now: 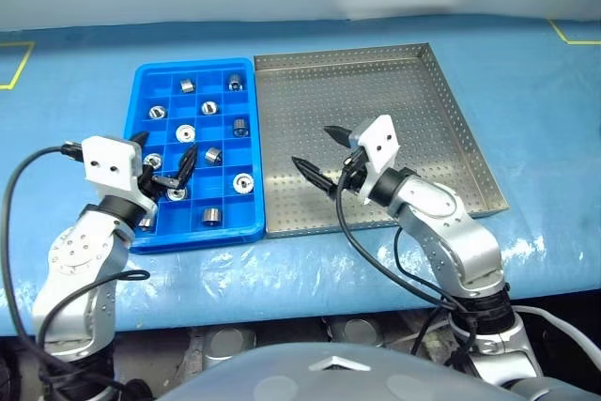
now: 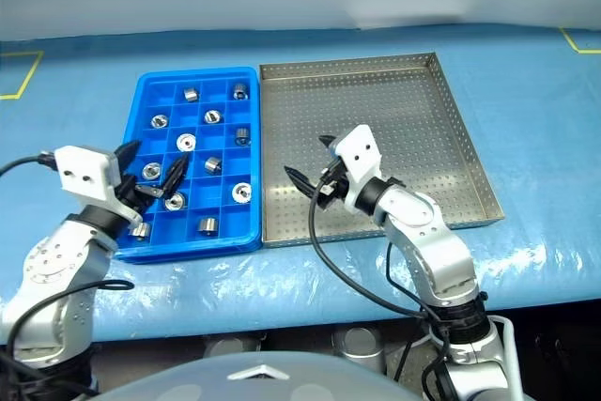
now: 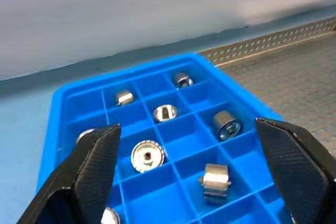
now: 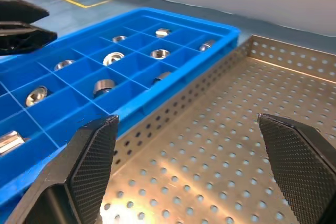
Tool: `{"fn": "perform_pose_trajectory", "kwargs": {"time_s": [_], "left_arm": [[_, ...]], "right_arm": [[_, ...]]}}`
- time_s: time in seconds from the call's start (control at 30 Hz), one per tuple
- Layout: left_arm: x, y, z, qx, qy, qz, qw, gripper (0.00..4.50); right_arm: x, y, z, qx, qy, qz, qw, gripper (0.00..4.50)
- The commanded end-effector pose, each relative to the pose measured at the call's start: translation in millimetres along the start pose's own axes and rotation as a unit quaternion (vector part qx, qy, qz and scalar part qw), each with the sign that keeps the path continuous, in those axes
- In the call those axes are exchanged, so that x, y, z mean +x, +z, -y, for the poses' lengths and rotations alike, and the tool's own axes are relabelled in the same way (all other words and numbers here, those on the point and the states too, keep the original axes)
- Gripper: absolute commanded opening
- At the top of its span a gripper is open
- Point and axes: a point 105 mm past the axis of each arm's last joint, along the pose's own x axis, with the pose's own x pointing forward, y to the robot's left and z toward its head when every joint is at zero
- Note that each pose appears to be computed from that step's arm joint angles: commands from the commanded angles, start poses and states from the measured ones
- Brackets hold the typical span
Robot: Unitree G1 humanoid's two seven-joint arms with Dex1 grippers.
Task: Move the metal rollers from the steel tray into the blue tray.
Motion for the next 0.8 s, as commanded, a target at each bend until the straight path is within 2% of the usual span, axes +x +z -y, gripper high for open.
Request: {"fn": "perform_pose_trajectory", "kwargs": {"time_s": [0.03, 0.23, 0.47, 0.8], "left_arm": [[10.9, 8.4, -1.3, 0.02, 0.011, 0.044, 0.999, 4.44], [26.3, 7.7, 13.5, 0.013, -0.007, 0.064, 0.998, 4.44], [25.1, 2.9, 19.2, 0.008, -0.014, 0.058, 0.998, 4.44], [20.9, -1.2, 25.6, 0.013, -0.035, 0.045, 0.998, 4.44]], "right_arm": [[-5.6, 7.4, 5.8, -0.008, -0.016, 0.022, 1.0, 4.5], [-16.7, -3.1, 7.9, -0.004, -0.046, 0.014, 0.999, 4.5], [-26.5, -10.4, 12.5, 0.016, -0.079, 0.012, 0.997, 4.5], [-25.9, -11.9, 12.5, 0.021, -0.084, 0.013, 0.996, 4.5]]}}
